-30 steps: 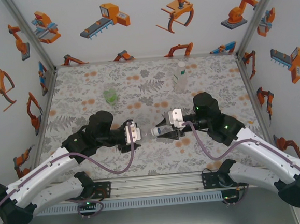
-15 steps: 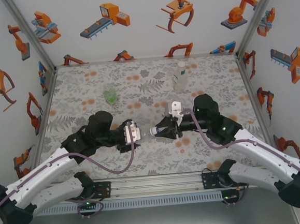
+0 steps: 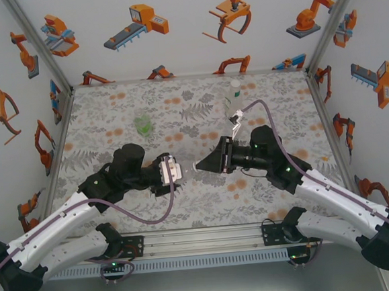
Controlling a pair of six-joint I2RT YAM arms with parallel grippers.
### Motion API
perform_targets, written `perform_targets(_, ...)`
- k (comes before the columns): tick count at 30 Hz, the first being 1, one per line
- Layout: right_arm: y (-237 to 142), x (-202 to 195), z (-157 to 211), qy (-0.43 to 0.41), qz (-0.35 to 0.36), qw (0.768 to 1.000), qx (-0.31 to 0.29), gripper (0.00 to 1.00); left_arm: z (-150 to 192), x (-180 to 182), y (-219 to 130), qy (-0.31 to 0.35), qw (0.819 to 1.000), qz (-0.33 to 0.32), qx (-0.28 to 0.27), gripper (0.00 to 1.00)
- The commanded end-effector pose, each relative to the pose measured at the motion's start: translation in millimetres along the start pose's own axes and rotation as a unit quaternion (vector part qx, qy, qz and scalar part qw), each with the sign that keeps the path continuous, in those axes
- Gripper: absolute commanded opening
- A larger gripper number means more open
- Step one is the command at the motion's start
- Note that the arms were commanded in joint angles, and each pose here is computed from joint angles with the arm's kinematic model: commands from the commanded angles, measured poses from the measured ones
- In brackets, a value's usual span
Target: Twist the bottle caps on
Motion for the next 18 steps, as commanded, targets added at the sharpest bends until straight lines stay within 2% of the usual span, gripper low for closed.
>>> perform_targets(1, 3, -14, -10, 0.174, 0.027, 0.984, -0.043, 0.03, -19, -4, -4, 0.015, 0.999, 0.020, -0.045, 0.00)
perform_targets(8, 14, -20, -8, 0.203, 0.042, 0.978, -0.026, 0.04, -18, -3, -2, 0.011, 0.999, 0.021, -0.043, 0.00)
perform_targets(10, 13, -19, -9, 0.196, 0.044, 0.979, -0.029, 0.08, -18, -3, -2, 0.011, 0.999, 0.021, -0.042, 0.00)
perform_targets(15, 6, -8, -16, 0.129, 0.052, 0.989, -0.048, 0.39, -17, -4, -2, 0.011, 0.999, 0.022, -0.040, 0.00)
perform_targets(18, 0, 5, -23, 0.067, 0.042, 0.995, -0.061, 0.52, -16, -4, -1, 0.012, 0.999, 0.025, -0.040, 0.00)
Point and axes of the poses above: each hand's point on the last joint's axis, 136 mm out from that joint toward the fingers, its own y axis out along the fingers, its own x axis along the line the jaws close on, z = x × y, the point moved 3 cm from there along -y, back along the fingers, and after that the axes turned 13 degrees about y, right-handed, at the moved point
